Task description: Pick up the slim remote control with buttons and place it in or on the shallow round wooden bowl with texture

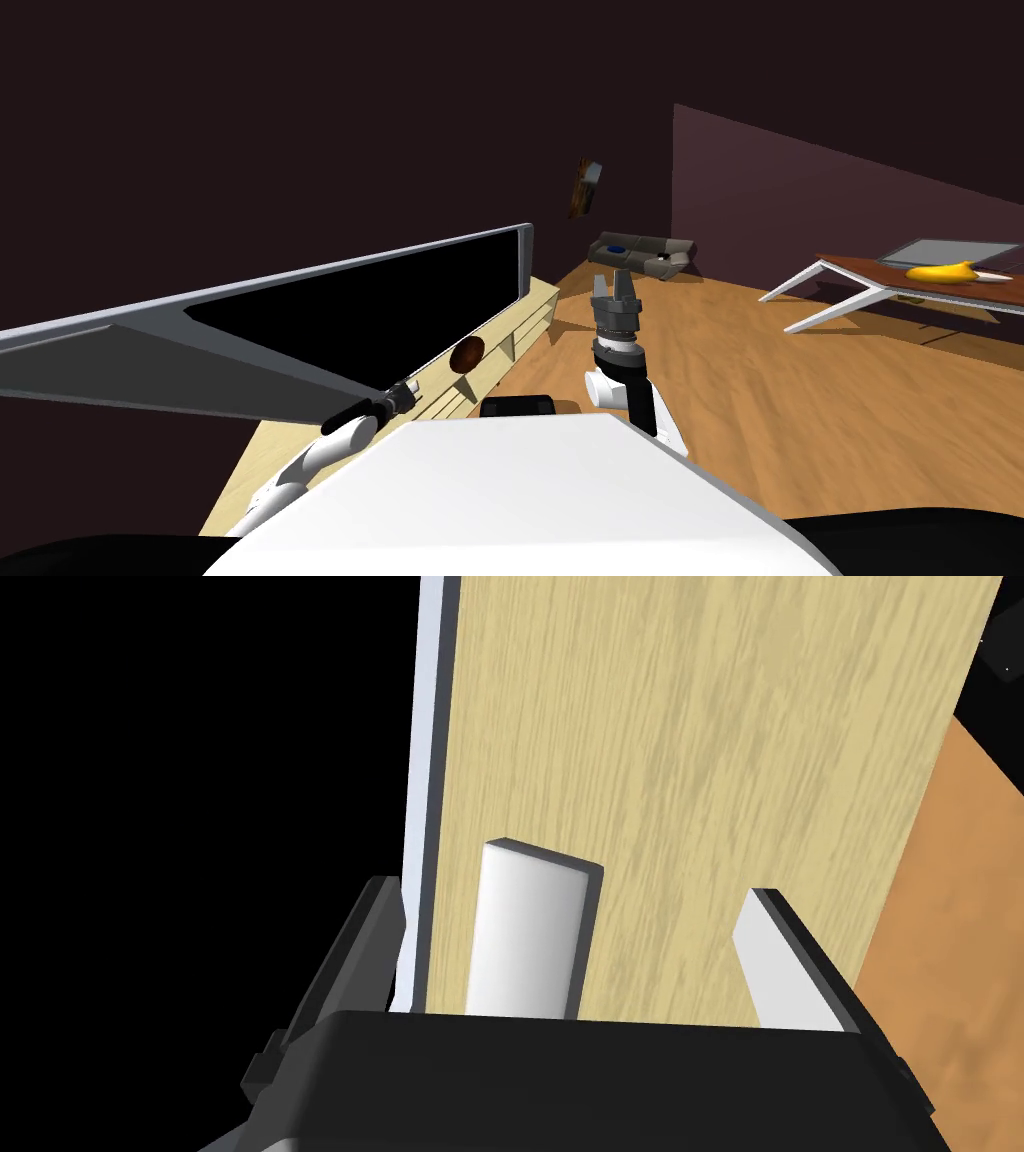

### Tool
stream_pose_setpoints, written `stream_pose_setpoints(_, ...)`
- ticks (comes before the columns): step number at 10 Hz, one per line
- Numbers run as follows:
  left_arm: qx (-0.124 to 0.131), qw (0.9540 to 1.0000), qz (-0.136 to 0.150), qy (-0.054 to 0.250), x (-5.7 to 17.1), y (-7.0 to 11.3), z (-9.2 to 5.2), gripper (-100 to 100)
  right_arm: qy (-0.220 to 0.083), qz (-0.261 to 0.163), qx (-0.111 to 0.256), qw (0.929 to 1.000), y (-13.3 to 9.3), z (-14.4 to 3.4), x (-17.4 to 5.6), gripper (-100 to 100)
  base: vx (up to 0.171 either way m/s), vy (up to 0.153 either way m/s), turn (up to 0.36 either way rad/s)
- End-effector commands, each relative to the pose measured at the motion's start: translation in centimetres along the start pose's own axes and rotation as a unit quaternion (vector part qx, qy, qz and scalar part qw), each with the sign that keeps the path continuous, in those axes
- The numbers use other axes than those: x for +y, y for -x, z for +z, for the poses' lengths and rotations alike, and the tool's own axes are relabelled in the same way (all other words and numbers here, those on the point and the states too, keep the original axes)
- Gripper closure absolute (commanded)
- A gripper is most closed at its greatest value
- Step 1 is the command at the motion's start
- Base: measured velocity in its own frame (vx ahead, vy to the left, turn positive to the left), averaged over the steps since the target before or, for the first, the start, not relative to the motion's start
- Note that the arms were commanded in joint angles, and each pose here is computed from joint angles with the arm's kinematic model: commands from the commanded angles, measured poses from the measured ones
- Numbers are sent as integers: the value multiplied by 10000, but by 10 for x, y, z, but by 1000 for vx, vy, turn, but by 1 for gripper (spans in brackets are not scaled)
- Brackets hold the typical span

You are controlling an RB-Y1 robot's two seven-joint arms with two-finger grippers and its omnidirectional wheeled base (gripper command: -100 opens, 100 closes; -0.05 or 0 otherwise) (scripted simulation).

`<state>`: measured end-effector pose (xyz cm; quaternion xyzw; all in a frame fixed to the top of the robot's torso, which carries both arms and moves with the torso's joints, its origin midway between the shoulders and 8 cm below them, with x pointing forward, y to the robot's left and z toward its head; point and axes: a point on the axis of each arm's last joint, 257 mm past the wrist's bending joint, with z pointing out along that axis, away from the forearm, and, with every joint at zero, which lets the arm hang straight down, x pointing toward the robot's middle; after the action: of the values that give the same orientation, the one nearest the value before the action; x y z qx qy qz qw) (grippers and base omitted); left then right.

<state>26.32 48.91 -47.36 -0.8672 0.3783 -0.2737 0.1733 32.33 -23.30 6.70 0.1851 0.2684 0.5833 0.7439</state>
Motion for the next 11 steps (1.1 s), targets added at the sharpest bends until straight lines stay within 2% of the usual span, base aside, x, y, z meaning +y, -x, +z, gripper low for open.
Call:
stream_pose_setpoints(1, -152, 9996, -124, 197, 10, 15, -1, -100, 0, 0, 0, 10000, 0, 0, 0, 0, -3, 30, -128)
stream_pose_setpoints(2, -391, 9977, -336, 444, 19, 38, -4, -100, 0, 0, 0, 10000, 0, 0, 0, 0, -6, 32, -253)
stream_pose_setpoints(4, -391, 9977, -336, 444, 19, 38, -4, -100, -1, -1, 0, 10000, 0, 0, 0, 0, -3, 23, -53)
stream_pose_setpoints(5, -641, 9946, -479, 656, 25, 60, -8, -100, -1, -1, 0, 10000, 0, 0, 0, 0, -1, 21, -187)
stream_pose_setpoints(7, -621, 9943, -548, 665, 25, 59, -8, -100, -1, -1, 0, 10000, 0, 0, 0, 0, -2, 24, -76)
stream_pose_setpoints(8, -841, 9898, -754, 864, 31, 79, -14, -100, -1, -1, 0, 10000, 0, 0, 0, 0, -3, 22, -256)
stream_pose_setpoints(9, -839, 9898, -758, 865, 31, 79, -14, -100, 0, 0, 0, 10000, 0, 0, 0, 0, -4, 34, -122)
stream_pose_setpoints(11, -1213, 9791, -1164, 1142, 38, 112, -26, -100, 0, 0, 0, 10000, 0, 0, 0, 0, -5, 57, -263)
